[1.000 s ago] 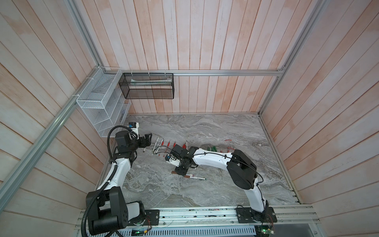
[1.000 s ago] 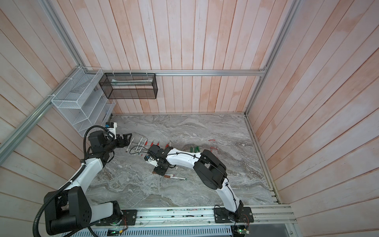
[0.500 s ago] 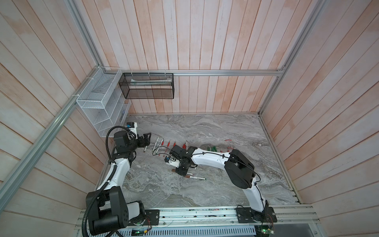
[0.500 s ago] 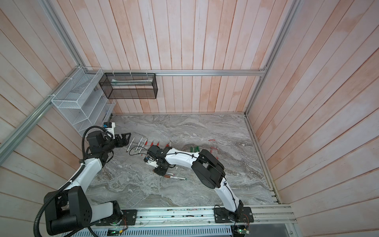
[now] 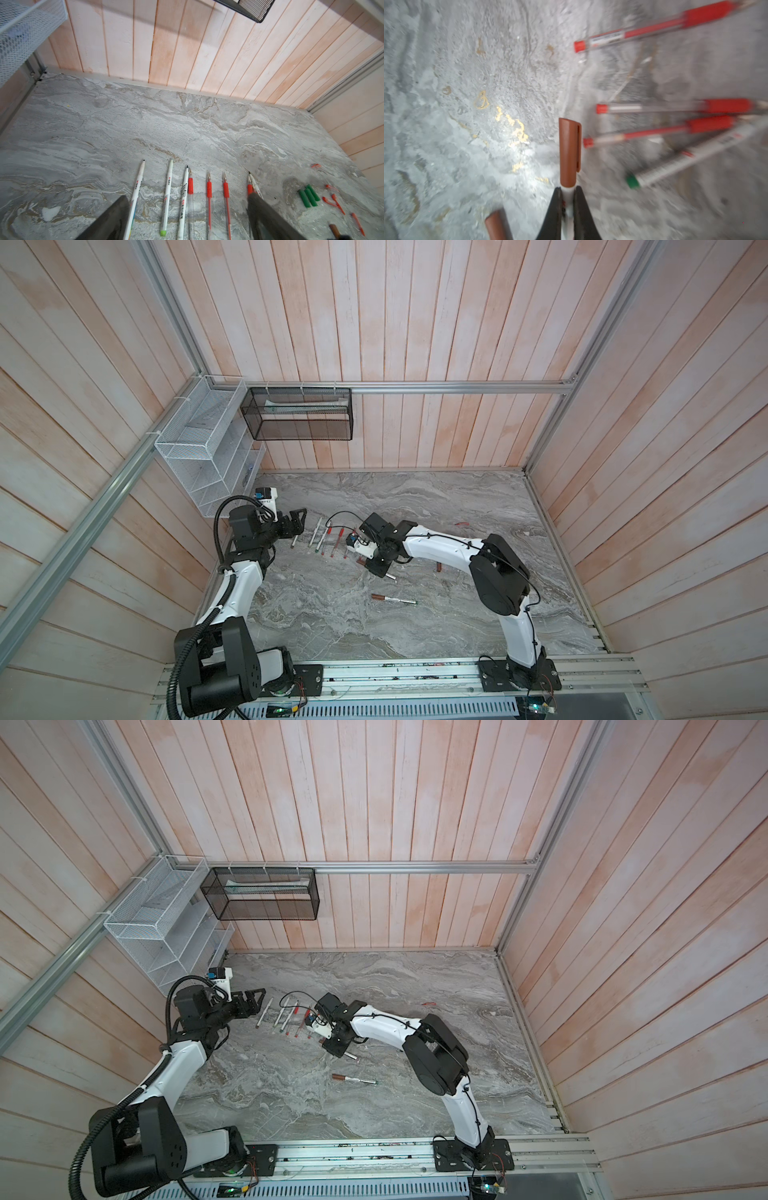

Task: Remove pen caps from pens
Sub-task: Pick up the pen from the center of the table, then open the pen cap on the pen.

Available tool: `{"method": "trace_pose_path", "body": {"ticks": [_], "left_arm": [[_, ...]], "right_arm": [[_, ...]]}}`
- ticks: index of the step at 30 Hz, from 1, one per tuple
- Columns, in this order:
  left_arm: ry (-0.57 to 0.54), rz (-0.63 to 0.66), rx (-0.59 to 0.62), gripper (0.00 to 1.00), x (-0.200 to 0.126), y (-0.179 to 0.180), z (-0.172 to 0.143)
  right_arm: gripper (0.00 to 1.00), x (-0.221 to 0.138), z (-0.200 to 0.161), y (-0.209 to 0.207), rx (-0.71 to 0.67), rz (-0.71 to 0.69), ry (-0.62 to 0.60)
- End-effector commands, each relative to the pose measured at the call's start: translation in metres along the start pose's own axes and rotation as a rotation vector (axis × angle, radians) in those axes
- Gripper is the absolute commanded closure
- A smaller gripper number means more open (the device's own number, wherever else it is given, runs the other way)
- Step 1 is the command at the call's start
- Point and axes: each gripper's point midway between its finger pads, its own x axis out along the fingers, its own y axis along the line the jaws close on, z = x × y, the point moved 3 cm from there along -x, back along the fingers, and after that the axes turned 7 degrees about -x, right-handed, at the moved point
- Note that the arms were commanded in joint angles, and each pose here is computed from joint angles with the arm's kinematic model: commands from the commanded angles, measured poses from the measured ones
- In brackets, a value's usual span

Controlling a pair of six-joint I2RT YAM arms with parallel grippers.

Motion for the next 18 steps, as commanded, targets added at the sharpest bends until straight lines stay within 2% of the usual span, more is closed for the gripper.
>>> {"method": "trace_pose_path", "body": {"ticks": [1,6,10,13,18], "left_arm": [[-0.003,-0.132,-0.04,0.1,-0.004,-0.019,0.002],[0.027,-0.416,-0.164,0.1,-0.012,-0.055,-0.003],[0.049,-0.605,-0.198,0.1,-0.025,-0.081,-0.004],[0.071,-0.664,-0.156,0.1,-0.027,-0.093,-0.009],[0.153,-0.784,-0.129,0.1,-0.027,-0.125,-0.021]], "right_arm": [[1.0,-0.078,0.044,-0.027,0.114,-0.035,-0.308],[1.0,-0.15,0.054,-0.058,0.337,0.014,-0.686],[1.0,-0.196,0.043,-0.071,0.52,0.105,-1.01],[1.0,-0.208,0.035,-0.073,0.596,0.218,-1.156],[1.0,-0.212,0.035,-0.066,0.633,0.371,-1.269]]}}
